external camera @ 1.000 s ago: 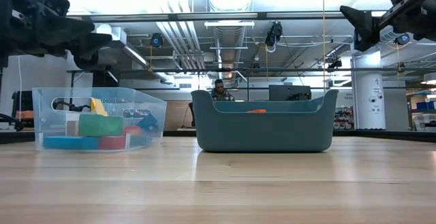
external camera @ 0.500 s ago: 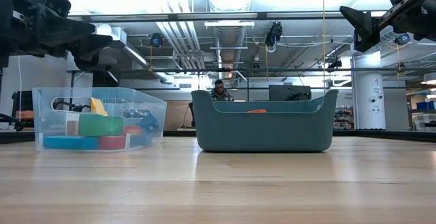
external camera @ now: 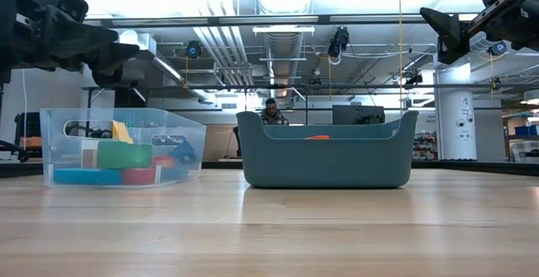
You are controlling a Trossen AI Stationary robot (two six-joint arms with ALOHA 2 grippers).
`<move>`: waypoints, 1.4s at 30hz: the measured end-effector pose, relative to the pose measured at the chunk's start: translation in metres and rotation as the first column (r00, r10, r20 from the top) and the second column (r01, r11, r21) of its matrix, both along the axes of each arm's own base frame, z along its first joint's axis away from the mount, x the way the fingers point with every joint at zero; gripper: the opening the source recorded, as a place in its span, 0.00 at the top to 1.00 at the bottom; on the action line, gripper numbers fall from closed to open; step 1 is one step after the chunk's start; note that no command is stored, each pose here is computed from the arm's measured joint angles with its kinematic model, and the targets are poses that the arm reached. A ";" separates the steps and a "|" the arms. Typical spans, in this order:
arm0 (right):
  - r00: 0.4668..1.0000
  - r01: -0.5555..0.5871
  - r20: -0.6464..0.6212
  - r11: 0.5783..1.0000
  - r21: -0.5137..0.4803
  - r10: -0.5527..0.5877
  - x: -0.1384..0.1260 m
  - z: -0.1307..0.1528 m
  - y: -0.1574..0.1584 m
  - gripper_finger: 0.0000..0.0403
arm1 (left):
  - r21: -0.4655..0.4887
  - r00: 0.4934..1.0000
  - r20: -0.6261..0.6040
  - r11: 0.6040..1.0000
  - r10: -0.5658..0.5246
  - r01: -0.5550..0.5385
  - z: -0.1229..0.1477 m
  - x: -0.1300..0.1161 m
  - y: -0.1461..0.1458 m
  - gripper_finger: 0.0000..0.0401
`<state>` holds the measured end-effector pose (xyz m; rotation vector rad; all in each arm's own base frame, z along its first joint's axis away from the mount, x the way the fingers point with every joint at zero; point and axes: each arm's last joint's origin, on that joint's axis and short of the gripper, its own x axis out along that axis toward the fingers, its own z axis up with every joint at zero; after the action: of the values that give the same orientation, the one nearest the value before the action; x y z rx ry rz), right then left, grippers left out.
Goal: Sort blocks by size
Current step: Return to Home Position
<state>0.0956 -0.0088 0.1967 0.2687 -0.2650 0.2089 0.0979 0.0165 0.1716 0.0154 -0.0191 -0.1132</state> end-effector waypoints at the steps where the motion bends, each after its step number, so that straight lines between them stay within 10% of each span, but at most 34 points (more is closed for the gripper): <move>1: 1.000 0.000 0.000 1.000 0.000 0.000 0.000 0.000 0.000 0.15 | 0.000 1.000 -0.001 1.000 0.000 0.000 0.000 0.000 0.000 0.49; 42: 1.000 -0.009 0.000 1.000 -0.001 0.009 0.000 0.000 0.001 0.15 | -0.001 1.000 -0.003 1.000 0.000 0.000 0.000 0.000 0.000 0.49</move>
<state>0.0956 -0.0079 0.1969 0.2694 -0.2641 0.2180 0.0981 0.0165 0.1715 0.0143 -0.0159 -0.1132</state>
